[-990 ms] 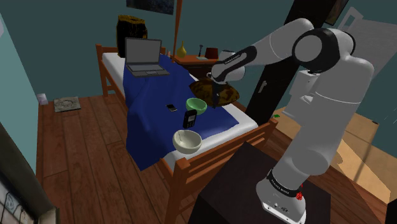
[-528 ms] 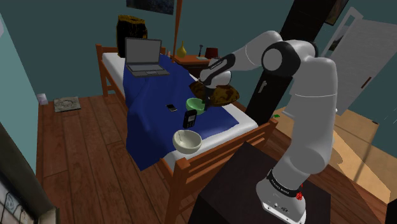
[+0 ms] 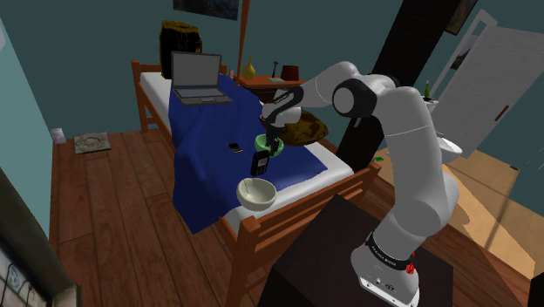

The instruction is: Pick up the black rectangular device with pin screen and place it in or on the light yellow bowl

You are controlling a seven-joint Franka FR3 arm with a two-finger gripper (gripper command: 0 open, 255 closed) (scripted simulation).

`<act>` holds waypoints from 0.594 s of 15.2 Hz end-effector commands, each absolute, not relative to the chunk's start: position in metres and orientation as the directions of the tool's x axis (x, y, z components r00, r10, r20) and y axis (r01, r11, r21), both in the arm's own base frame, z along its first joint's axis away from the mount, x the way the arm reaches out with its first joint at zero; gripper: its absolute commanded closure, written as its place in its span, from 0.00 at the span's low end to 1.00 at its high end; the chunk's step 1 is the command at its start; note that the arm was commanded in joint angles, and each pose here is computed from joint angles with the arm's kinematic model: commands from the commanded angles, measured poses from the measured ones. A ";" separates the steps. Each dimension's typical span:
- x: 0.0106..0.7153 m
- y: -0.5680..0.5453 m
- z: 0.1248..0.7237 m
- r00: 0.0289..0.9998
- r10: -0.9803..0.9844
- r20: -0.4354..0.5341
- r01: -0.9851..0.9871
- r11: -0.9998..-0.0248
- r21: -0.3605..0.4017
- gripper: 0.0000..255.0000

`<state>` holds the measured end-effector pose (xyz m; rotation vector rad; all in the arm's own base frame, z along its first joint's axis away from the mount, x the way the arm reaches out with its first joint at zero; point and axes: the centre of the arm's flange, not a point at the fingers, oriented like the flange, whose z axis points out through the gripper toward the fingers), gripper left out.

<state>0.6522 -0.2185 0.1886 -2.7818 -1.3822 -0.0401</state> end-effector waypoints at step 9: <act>0.654 -0.218 0.154 0.600 0.799 0.040 0.800 -0.600 -0.020 0.00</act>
